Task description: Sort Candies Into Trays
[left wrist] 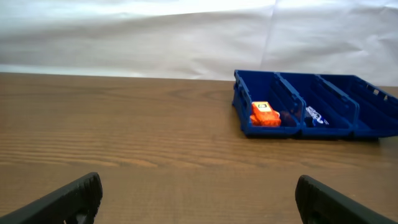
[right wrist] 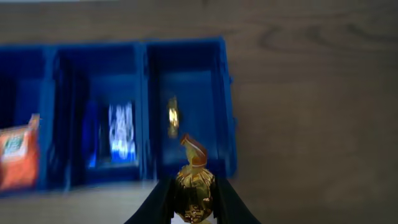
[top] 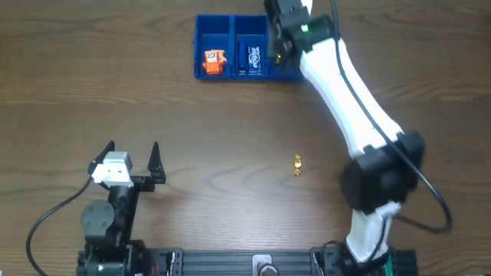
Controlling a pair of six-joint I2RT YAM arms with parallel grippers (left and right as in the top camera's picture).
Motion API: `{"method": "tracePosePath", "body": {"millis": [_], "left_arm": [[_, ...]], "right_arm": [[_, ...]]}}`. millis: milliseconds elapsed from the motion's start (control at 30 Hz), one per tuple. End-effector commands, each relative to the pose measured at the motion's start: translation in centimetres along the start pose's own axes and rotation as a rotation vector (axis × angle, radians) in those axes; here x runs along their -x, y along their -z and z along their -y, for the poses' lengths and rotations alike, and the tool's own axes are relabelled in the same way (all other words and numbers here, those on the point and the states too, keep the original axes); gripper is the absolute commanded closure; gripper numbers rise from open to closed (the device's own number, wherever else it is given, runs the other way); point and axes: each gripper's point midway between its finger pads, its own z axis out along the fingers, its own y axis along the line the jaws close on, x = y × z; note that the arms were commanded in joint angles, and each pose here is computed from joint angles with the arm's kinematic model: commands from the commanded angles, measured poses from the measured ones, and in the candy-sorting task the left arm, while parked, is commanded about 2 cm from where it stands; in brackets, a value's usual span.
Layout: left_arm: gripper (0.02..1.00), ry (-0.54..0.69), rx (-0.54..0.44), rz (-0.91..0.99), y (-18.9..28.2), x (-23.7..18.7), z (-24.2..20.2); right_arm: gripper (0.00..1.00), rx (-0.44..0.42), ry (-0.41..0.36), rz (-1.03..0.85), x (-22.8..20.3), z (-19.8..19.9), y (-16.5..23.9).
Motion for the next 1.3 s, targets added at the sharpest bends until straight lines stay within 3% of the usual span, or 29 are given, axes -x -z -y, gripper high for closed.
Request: {"method": "tracePosePath", "body": {"millis": [33, 167, 333, 400, 433, 467, 633, 700, 767, 900, 967, 1033, 1300], "left_arm": [[0.02, -0.006, -0.014, -0.045, -0.1, -1.6, 0.1], [0.02, -0.006, -0.014, -0.045, -0.1, -1.6, 0.1], [0.02, -0.006, -0.014, -0.045, -0.1, -1.6, 0.1], [0.02, -0.006, -0.014, -0.045, -0.1, -1.6, 0.1], [0.02, -0.006, -0.014, -0.045, -0.1, -1.6, 0.1], [0.023, -0.006, -0.014, -0.045, -0.1, -1.6, 0.1], [0.02, -0.006, -0.014, -0.045, -0.1, -1.6, 0.1], [0.02, -0.006, -0.014, -0.045, -0.1, -1.6, 0.1], [0.02, -0.006, -0.014, -0.045, -0.1, -1.6, 0.1], [0.02, -0.006, -0.014, -0.045, -0.1, -1.6, 0.1], [0.02, -0.006, -0.014, -0.045, -0.1, -1.6, 0.1], [0.02, -0.006, -0.014, -0.045, -0.1, -1.6, 0.1], [0.02, -0.006, -0.014, -0.045, -0.1, -1.6, 0.1]], "right_arm": [[0.862, 0.08, 0.004, -0.04, 0.5, -0.4, -5.1], [0.851, 0.074, 0.006, -0.06, -0.2, -0.5, -6.8], [0.737, 0.066, 0.014, -0.087, -1.2, -0.6, -8.1], [0.529, 0.069, 0.013, -0.083, -1.1, -0.7, -8.0], [0.481, 0.072, 0.013, -0.082, -1.0, -0.7, -7.9], [0.435, 0.082, 0.012, -0.08, -0.9, -0.8, -7.6], [0.393, 0.132, 0.05, 0.008, -1.1, -0.1, 0.7], [0.38, 0.143, 0.07, -0.001, -4.5, 1.0, 3.9], [0.36, 0.153, 0.036, -0.118, -13.0, 2.5, 6.3], [0.362, 0.164, -0.042, -0.387, -26.1, 4.0, 4.0], [0.36, 0.162, -0.04, -0.453, -29.7, 4.3, 3.1], [0.362, 0.153, -0.027, -0.479, -31.9, 4.6, 2.6], [0.373, 0.148, -0.027, -0.48, -32.5, 3.4, 0.4]]}}
